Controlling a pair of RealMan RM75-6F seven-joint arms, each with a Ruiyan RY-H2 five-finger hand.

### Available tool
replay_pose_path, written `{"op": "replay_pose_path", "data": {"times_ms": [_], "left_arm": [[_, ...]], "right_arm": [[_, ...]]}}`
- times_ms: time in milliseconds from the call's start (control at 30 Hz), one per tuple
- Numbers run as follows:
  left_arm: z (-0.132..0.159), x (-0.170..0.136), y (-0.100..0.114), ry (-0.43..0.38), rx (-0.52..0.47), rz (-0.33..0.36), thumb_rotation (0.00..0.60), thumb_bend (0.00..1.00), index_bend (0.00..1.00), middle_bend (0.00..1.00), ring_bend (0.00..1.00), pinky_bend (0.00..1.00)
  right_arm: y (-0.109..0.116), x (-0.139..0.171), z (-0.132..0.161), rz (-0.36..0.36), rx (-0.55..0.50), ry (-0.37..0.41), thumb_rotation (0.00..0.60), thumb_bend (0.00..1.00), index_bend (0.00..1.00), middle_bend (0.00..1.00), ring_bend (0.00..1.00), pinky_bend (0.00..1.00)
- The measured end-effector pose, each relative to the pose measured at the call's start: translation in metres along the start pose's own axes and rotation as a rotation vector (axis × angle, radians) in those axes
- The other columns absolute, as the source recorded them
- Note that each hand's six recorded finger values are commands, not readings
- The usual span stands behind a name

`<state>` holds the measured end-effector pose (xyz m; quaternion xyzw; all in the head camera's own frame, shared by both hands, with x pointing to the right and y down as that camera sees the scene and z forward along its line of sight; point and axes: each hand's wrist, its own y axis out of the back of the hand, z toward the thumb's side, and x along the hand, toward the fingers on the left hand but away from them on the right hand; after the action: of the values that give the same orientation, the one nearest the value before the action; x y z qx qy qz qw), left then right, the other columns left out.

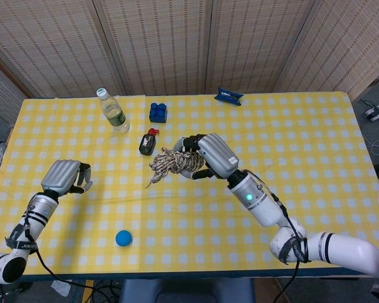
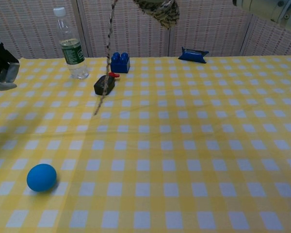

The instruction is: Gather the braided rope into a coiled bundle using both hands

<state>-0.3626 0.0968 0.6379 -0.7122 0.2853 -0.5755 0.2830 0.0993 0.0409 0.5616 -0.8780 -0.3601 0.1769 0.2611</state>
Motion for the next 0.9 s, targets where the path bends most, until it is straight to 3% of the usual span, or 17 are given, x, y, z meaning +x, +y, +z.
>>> {"op": "replay_pose_path", "data": {"times_ms": [167, 400, 500, 567, 733, 900], "left_arm": [[-0.016, -0.01, 0.004, 0.054, 0.034, 0.054, 0.6, 0.36, 0.25, 0.4, 0.38, 0.49], [-0.039, -0.037, 0.01, 0.108, 0.062, 0.165, 0.6, 0.36, 0.24, 0.35, 0.33, 0.42], [-0.048, -0.053, 0.009, 0.122, 0.081, 0.204, 0.6, 0.36, 0.17, 0.28, 0.28, 0.38], [-0.055, -0.065, 0.005, 0.136, 0.09, 0.217, 0.6, 0.36, 0.05, 0.18, 0.2, 0.31], [-0.071, -0.097, -0.007, 0.178, 0.1, 0.227, 0.6, 0.33, 0.0, 0.01, 0.04, 0.14], [-0.081, -0.125, -0.015, 0.219, 0.112, 0.232, 0.6, 0.32, 0.0, 0.0, 0.03, 0.12]], "right_arm": [[0.006, 0.005, -0.002, 0.005, 0.027, -0.009, 0.6, 0.41, 0.75, 0.66, 0.52, 0.52], [0.015, 0.016, -0.008, 0.016, 0.07, -0.029, 0.6, 0.41, 0.75, 0.66, 0.52, 0.52], [0.019, 0.019, -0.01, 0.016, 0.082, -0.034, 0.6, 0.41, 0.75, 0.67, 0.52, 0.52], [0.021, 0.021, -0.011, 0.017, 0.089, -0.036, 0.6, 0.41, 0.75, 0.67, 0.52, 0.52], [0.025, 0.024, -0.013, 0.019, 0.099, -0.042, 0.6, 0.41, 0.75, 0.67, 0.52, 0.52], [0.026, 0.026, -0.014, 0.019, 0.1, -0.043, 0.6, 0.41, 0.75, 0.67, 0.52, 0.52]]}}
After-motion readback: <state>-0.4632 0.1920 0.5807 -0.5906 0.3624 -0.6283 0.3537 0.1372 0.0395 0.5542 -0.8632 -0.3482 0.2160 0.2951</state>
